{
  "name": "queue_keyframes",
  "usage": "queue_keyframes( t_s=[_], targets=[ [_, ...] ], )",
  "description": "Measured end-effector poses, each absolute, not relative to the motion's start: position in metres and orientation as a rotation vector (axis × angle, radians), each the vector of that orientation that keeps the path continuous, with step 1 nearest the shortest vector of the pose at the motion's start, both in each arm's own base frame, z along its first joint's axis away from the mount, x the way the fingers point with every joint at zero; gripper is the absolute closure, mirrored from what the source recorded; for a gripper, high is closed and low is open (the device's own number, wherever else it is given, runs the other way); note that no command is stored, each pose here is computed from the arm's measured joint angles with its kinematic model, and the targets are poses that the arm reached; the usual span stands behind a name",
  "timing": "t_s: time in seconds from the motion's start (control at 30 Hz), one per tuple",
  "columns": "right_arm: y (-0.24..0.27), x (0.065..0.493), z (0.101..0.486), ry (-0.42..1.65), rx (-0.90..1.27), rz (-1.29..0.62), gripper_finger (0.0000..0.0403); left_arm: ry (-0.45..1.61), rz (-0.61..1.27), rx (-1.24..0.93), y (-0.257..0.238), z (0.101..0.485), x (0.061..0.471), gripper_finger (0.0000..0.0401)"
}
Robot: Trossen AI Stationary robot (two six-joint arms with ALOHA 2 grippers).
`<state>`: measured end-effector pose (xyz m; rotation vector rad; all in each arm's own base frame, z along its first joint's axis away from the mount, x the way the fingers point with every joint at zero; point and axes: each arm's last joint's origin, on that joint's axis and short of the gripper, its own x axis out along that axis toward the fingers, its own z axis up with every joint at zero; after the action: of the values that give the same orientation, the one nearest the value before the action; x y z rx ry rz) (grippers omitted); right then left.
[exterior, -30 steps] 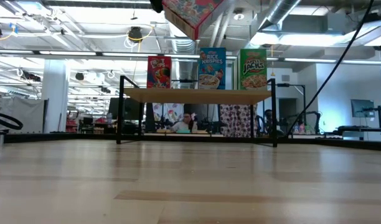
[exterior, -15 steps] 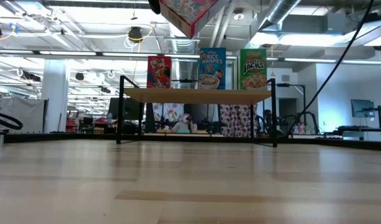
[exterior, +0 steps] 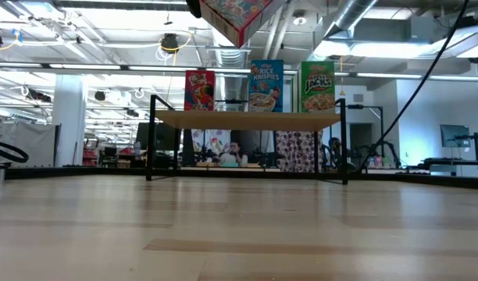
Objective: Stack cereal on shelf
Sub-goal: Put the right red cereal box on the shelf
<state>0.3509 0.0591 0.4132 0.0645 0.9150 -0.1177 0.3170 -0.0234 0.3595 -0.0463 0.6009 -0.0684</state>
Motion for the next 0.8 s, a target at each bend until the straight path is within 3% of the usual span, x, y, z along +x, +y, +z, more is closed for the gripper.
queue_keyframes(
  t_s=[0.47, 0.8],
  targets=[
    [0.0591, 0.3506, 0.4130, 0.919, 0.065, -0.116, 0.0156, 0.602, -0.071, -0.046, -0.0234, 0.3594, 0.3169, 0.0216],
    [0.0591, 0.3505, 0.4129, 0.920, 0.065, -0.117, 0.0153, 0.612, -0.071, -0.042, -0.0234, 0.3586, 0.3163, 0.0220]
  ],
)
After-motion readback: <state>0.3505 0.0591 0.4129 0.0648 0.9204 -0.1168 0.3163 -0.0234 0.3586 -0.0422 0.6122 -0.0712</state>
